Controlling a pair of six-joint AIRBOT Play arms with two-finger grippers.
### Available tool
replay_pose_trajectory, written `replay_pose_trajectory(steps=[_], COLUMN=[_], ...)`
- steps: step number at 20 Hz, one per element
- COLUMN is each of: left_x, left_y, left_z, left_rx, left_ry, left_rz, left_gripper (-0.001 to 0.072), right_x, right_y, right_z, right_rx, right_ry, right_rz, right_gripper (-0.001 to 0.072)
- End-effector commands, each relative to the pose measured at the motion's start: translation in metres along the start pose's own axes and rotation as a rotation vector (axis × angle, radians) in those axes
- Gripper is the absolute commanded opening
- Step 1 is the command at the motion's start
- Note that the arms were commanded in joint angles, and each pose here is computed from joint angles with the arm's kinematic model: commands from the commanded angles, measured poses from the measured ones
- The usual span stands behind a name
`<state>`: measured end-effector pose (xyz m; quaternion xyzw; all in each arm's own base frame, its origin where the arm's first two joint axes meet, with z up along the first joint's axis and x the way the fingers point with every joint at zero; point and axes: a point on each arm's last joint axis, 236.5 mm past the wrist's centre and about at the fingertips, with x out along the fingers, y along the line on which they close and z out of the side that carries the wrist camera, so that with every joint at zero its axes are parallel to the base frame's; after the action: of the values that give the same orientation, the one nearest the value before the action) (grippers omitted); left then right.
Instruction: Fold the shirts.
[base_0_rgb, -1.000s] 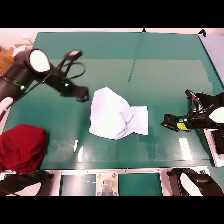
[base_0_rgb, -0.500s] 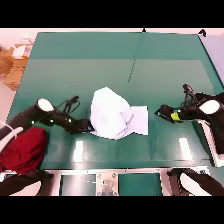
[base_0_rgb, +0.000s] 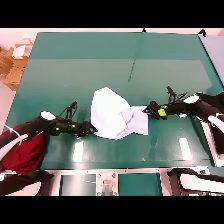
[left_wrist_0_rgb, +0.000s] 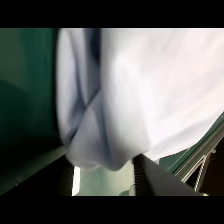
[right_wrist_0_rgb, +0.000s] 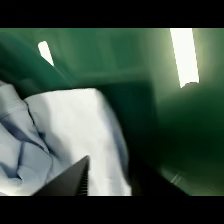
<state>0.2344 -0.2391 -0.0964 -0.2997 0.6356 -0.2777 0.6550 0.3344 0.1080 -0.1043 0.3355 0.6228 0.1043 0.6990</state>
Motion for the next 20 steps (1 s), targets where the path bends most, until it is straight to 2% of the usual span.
replay_pose_trajectory(steps=[1,2,7,11,13,16,20], left_x=[0.017,0.016,-0.052,-0.164,-0.23,-0.322,-0.395], left_y=[-0.013,-0.017,-0.086,-0.196,-0.271,-0.367,-0.434], left_z=[-0.014,-0.012,0.04,0.081,0.076,0.042,-0.014], left_rx=[0.068,0.079,0.174,0.427,0.595,0.819,1.0], left_ry=[0.034,0.034,-0.046,-0.309,-0.443,-0.614,-0.748], left_rz=[-0.028,-0.038,-0.178,-0.218,-0.273,-0.346,-0.406], left_gripper=[0.0016,0.0021,0.002,0.002,0.002,0.002,0.002], right_x=[0.013,0.013,-0.044,-0.2,-0.297,-0.428,-0.538], right_y=[0.003,0.007,0.073,0.191,0.257,0.329,0.366], right_z=[-0.009,-0.009,0.016,0.053,0.034,-0.028,-0.109], right_rx=[-0.033,-0.057,-0.194,-0.446,-0.61,-0.837,-0.984], right_ry=[0.043,0.045,-0.004,-0.377,-0.604,-0.96,-1.325], right_rz=[0.006,0.014,0.153,0.309,0.389,0.442,0.469], right_gripper=[0.0123,0.0016,0.0013,0.0013,0.0014,0.0013,0.0013])
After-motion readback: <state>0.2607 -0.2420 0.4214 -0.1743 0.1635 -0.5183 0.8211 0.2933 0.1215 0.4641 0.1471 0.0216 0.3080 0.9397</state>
